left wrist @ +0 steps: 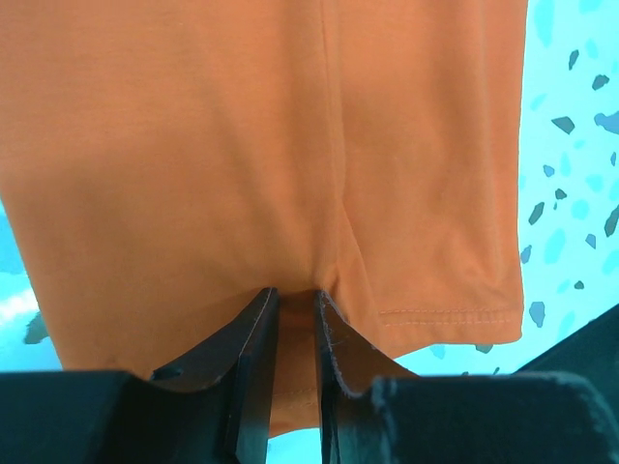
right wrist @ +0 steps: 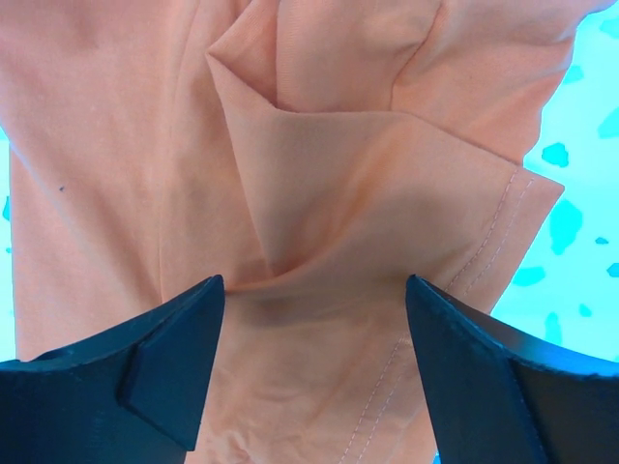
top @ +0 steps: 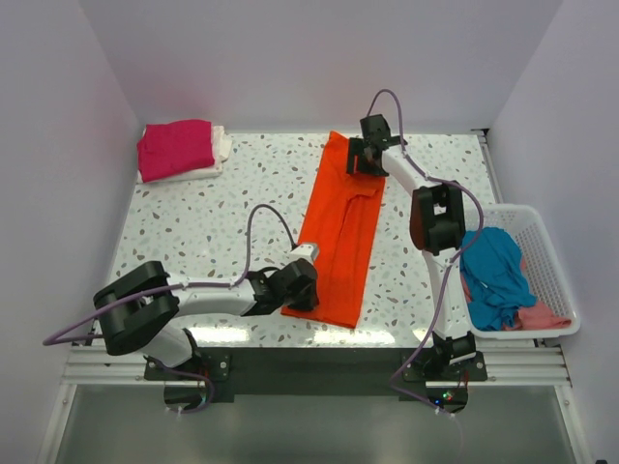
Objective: Fold and stack the t-shirts
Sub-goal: Fold the tshirt
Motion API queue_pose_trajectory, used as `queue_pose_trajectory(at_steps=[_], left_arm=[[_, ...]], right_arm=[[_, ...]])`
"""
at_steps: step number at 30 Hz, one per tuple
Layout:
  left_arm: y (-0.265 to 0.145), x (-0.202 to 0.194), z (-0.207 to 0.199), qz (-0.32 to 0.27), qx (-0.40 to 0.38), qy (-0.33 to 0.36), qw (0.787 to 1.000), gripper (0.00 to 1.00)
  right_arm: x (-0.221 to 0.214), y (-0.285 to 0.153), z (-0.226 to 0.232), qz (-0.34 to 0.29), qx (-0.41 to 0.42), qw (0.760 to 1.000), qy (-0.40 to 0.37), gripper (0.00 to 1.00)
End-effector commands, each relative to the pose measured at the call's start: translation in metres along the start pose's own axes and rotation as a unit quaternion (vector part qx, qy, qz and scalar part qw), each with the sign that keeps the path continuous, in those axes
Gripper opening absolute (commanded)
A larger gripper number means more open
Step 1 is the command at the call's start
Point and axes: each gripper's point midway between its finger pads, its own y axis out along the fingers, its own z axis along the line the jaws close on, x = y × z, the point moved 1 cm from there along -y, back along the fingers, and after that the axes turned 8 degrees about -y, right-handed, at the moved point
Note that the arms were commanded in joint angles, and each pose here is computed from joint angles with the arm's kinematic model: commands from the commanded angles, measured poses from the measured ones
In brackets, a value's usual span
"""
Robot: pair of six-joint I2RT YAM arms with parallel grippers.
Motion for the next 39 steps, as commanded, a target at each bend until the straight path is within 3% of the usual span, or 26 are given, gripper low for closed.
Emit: queue_pose_trajectory(at_steps=[1,9,15,20,22,23,28,33,39], left_arm=[[0.001,-0.001,-0.022,0.008,-0.031,0.020,0.999,0.26],[-0.003,0.000,-0.032,0.003,-0.045,0.040,0.998,0.33],[-0.026,0.031,-0.043,-0.051,-0.051,0.052,0.996,0.48],[-0.050,0.055,-0.029,-0.090,-0.033,0.027,0.995,0.59],[-0.056,0.061,-0.010,-0.089,-0.019,0.001,0.996,0.59],[-0.057,0.059,-0.005,-0.081,-0.022,-0.008,0.996,0.60],[-0.065,0.045,0.024,-0.070,-0.033,-0.031,0.997,0.60],[-0.057,0.011,0.026,-0.020,-0.080,-0.034,0.996,0.58],[-0.054,-0.008,0.036,-0.003,-0.084,-0.047,0.995,0.58]], right_arm=[[0.050,-0.045,-0.004,-0.063,0.001,0.998,0.006,0.80],[0.080,-0.111,-0.014,-0.111,-0.009,0.994,0.022,0.93],[0.034,-0.145,-0.017,-0.088,-0.012,0.994,0.061,0.94],[-0.059,-0.175,-0.001,-0.048,0.003,0.996,0.071,0.92],[-0.116,-0.177,0.008,-0.006,0.008,0.997,0.078,0.90],[-0.122,-0.195,0.025,-0.023,0.036,0.995,0.091,0.89],[-0.235,-0.224,0.056,0.041,0.065,0.993,0.091,0.79],[-0.295,-0.264,0.068,0.044,0.097,0.986,0.129,0.72],[-0.347,-0.271,0.070,0.079,0.096,0.984,0.124,0.69]])
